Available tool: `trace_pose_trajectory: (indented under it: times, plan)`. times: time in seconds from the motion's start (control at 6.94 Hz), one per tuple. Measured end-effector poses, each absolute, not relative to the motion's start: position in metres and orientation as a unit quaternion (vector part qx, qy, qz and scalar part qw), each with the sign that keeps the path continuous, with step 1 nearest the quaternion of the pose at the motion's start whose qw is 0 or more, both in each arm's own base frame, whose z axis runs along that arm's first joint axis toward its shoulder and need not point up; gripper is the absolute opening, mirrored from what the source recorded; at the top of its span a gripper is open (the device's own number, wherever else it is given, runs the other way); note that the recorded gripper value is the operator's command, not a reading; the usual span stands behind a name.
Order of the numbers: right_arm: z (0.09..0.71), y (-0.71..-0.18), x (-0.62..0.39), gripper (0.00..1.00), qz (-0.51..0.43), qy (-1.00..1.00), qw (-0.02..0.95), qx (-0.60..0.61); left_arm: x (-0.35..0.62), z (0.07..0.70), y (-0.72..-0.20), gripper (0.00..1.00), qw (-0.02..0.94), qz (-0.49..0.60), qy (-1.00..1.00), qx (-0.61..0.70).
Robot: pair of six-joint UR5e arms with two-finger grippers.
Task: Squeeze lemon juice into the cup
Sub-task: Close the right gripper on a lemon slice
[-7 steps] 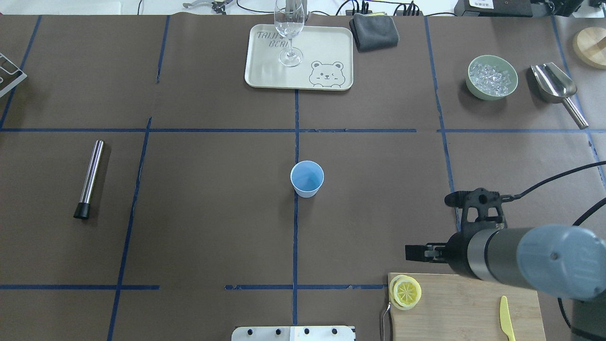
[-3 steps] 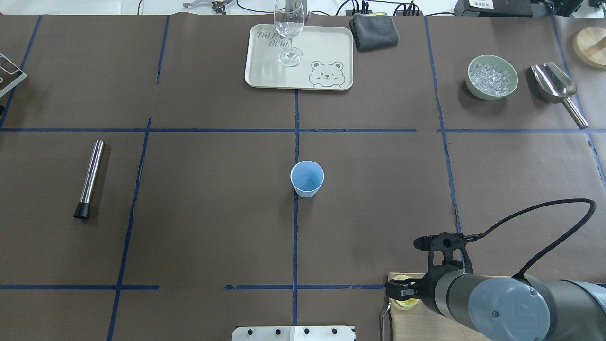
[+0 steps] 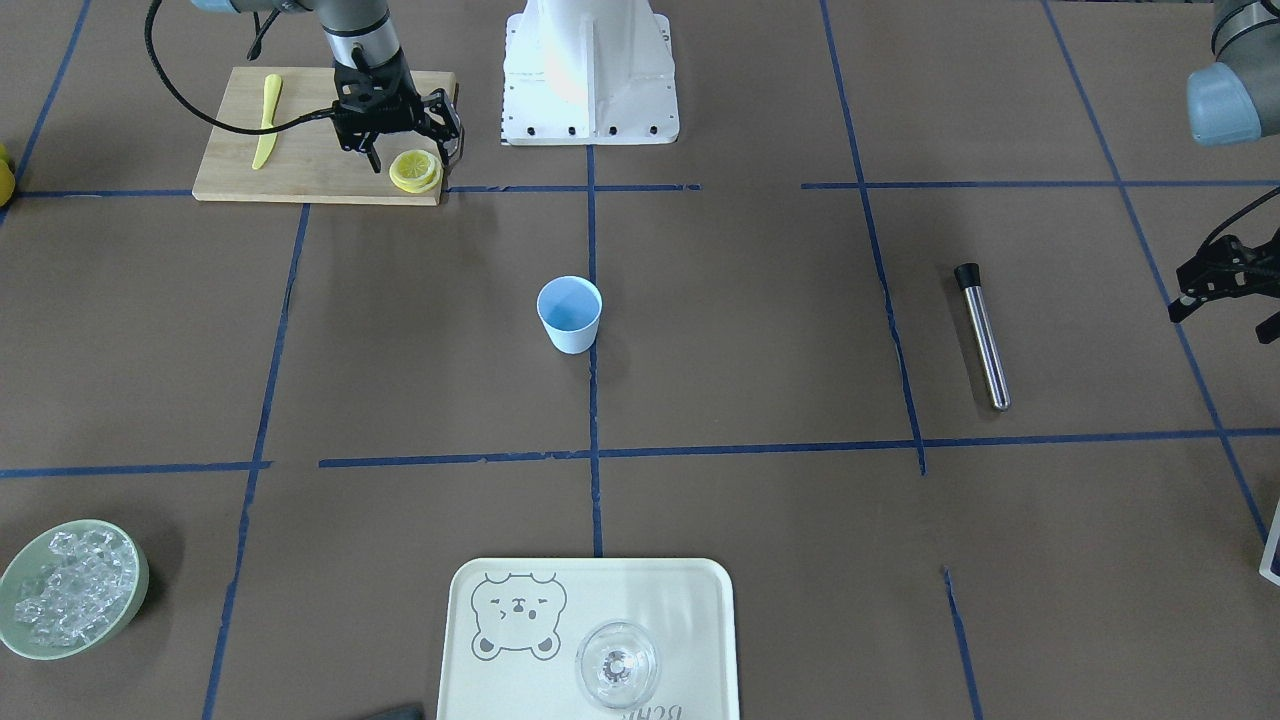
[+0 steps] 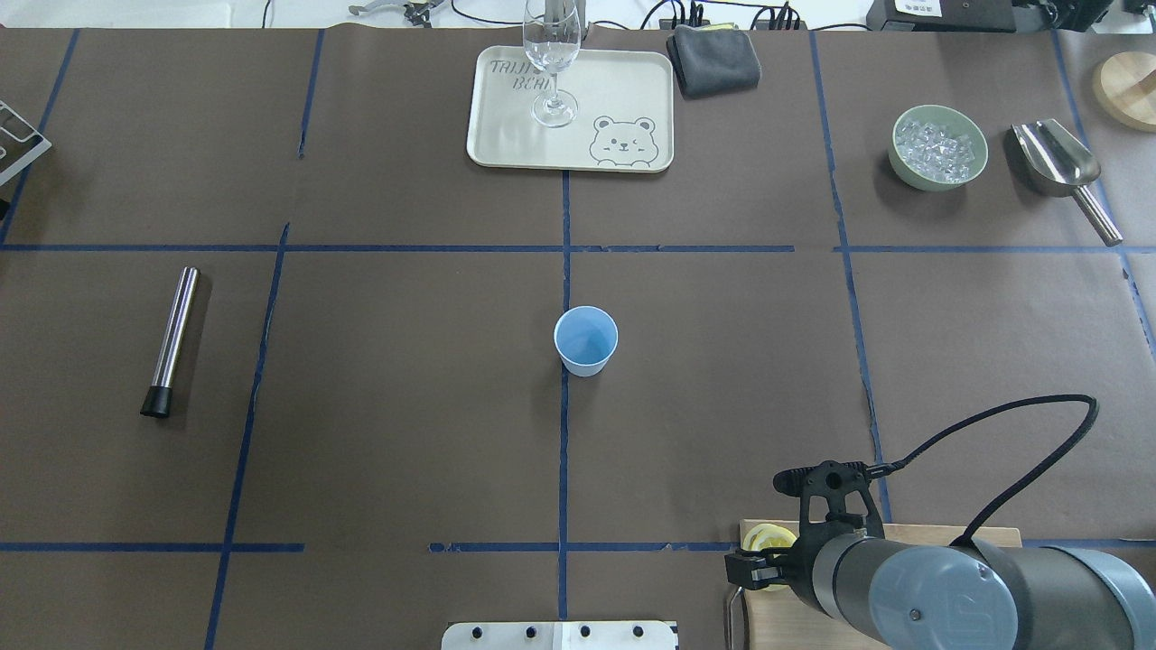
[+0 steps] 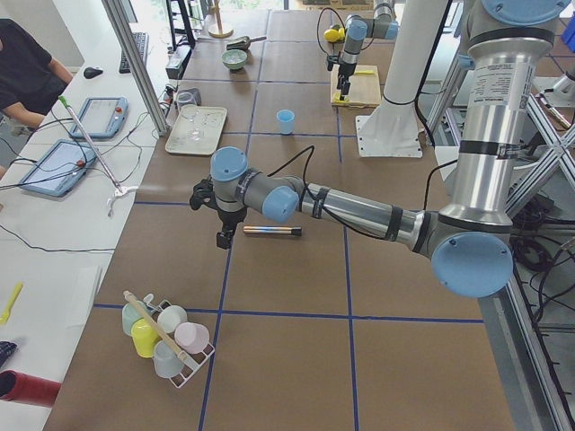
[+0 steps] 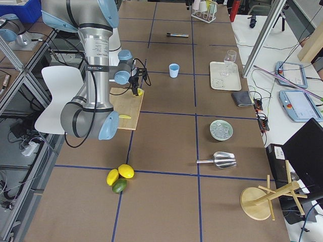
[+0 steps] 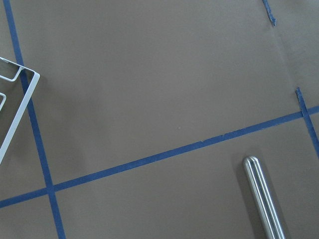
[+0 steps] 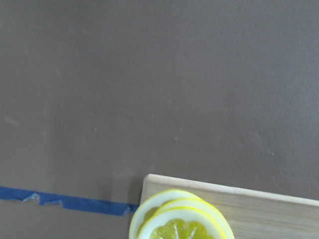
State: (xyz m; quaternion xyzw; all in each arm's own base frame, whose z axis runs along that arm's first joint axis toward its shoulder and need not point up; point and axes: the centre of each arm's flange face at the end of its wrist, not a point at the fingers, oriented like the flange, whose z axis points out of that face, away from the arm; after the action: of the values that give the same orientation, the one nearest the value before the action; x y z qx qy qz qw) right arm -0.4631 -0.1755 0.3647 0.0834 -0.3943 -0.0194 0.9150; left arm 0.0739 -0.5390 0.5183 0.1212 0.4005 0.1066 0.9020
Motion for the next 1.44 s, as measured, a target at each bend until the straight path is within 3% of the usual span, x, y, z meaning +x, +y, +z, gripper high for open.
trace_pose_trajectory:
  times: [0.43, 0.58, 1.15, 1.44]
  plan:
    - [0.3682, -0.1751, -0.4661, 1.00, -0.020, -0.391, 0.917, 0.083, 0.0740, 0.5172, -0.5393, 1.00, 0.902, 0.107, 0.401, 0.122]
    - [0.3683, -0.1750, -0.4663, 0.95, -0.021, -0.391, 0.917, 0.082, 0.0740, 0.5172, -0.5393, 1.00, 0.902, 0.107, 0.401, 0.122]
    - [0.3664, -0.1747, -0.4662, 0.44, -0.022, -0.393, 0.916, 0.077, 0.0742, 0.5157, -0.5399, 1.00, 0.901, 0.107, 0.401, 0.123]
    - [0.3649, -0.1749, -0.4654, 0.34, -0.022, -0.394, 0.915, 0.077, 0.0746, 0.5139, -0.5416, 1.00, 0.901, 0.108, 0.401, 0.125]
